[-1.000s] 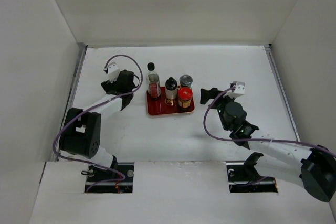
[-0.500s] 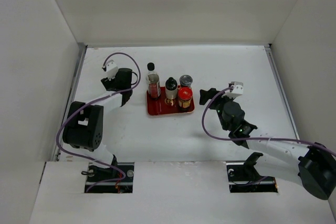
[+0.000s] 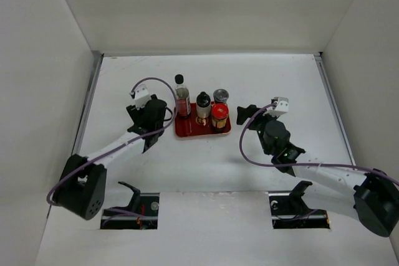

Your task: Organize the condiment bottles

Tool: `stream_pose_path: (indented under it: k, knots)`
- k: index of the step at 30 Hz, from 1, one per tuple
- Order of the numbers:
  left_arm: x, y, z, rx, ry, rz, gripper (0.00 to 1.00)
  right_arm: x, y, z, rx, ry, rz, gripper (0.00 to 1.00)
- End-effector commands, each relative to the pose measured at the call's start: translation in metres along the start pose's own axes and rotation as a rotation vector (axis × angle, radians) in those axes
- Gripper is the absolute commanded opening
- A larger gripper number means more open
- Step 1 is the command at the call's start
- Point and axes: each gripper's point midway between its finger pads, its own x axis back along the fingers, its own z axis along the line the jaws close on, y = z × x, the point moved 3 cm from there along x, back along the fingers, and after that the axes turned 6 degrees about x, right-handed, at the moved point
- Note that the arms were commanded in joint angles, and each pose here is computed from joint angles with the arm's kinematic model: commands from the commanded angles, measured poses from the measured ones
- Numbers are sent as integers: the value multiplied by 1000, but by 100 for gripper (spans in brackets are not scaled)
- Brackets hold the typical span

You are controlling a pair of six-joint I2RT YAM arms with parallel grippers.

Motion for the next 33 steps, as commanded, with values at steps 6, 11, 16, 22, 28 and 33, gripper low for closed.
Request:
stream_pose_path:
  k: [6,11,16,22,28,33]
  knots:
    - [87,42,-50,112,-276,-117,26,-4,13,9,-28,19,-52,95]
    - [116,25,-79,82,-391,-76,26,-3,14,9,-30,20,-54,96]
    - [134,19,-117,95,-477,-53,26,-5,11,9,-25,17,-47,96]
    - [135,6,-157,90,-550,-12,26,-4,13,9,-25,19,-48,96]
    - [123,-21,-170,31,-538,30,26,-2,16,6,-32,17,-58,97]
    - [111,-41,-172,-2,-518,60,29,-2,18,7,-35,20,-63,97]
